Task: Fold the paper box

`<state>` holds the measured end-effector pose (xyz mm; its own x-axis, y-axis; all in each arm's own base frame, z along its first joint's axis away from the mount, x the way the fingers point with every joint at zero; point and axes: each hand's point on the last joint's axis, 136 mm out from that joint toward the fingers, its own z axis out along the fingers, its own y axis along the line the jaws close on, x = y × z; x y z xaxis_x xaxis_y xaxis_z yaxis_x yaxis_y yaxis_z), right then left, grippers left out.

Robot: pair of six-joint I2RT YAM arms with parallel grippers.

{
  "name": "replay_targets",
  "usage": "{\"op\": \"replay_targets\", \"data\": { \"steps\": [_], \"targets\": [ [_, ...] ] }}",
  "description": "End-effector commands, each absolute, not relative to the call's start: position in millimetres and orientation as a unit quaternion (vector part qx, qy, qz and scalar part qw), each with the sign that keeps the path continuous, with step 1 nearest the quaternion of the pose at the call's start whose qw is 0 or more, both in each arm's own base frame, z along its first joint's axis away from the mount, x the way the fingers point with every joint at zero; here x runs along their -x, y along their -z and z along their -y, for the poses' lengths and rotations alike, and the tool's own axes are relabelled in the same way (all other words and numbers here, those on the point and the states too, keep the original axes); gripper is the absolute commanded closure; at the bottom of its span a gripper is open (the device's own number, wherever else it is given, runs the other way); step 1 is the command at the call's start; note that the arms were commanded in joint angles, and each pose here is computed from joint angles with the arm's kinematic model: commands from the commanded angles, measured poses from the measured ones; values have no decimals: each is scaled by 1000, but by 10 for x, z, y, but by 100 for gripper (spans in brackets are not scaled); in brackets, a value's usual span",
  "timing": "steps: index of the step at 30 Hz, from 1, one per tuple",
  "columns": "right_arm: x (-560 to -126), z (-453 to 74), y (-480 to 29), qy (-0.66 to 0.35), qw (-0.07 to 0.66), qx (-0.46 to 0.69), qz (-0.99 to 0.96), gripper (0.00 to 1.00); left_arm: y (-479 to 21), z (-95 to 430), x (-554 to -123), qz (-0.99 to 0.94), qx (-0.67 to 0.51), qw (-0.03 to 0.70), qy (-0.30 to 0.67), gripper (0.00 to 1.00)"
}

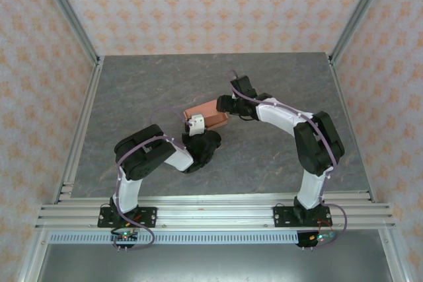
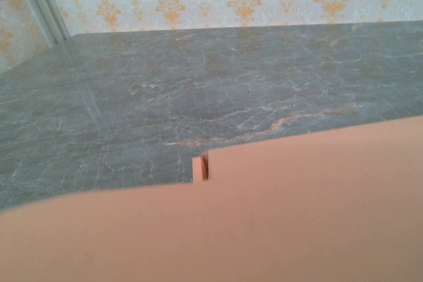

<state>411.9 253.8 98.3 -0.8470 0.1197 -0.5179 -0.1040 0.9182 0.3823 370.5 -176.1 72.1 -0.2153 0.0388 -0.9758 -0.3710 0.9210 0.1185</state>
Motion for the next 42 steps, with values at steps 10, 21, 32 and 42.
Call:
{"op": "replay_targets", "data": {
  "steps": [10, 21, 32, 42],
  "targets": [
    [-4054, -2458, -743, -172, 260, -14, -950, 39, -673, 1649, -3466, -769, 87, 604, -189, 73],
    [-4038, -2469, -611, -161, 254, -13, -954, 43, -714, 1628, -3341, -778, 76, 598, -175, 63],
    [-4036, -2448, -532, -152, 251, -14, -956, 47, -659, 1626, -3213, -787, 54, 589, -174, 55],
    [-4053, -2476, -519, -147, 249, -10, -957, 48, -645, 1677, -3161, -797, 40, 580, -164, 45]
  ]
}}
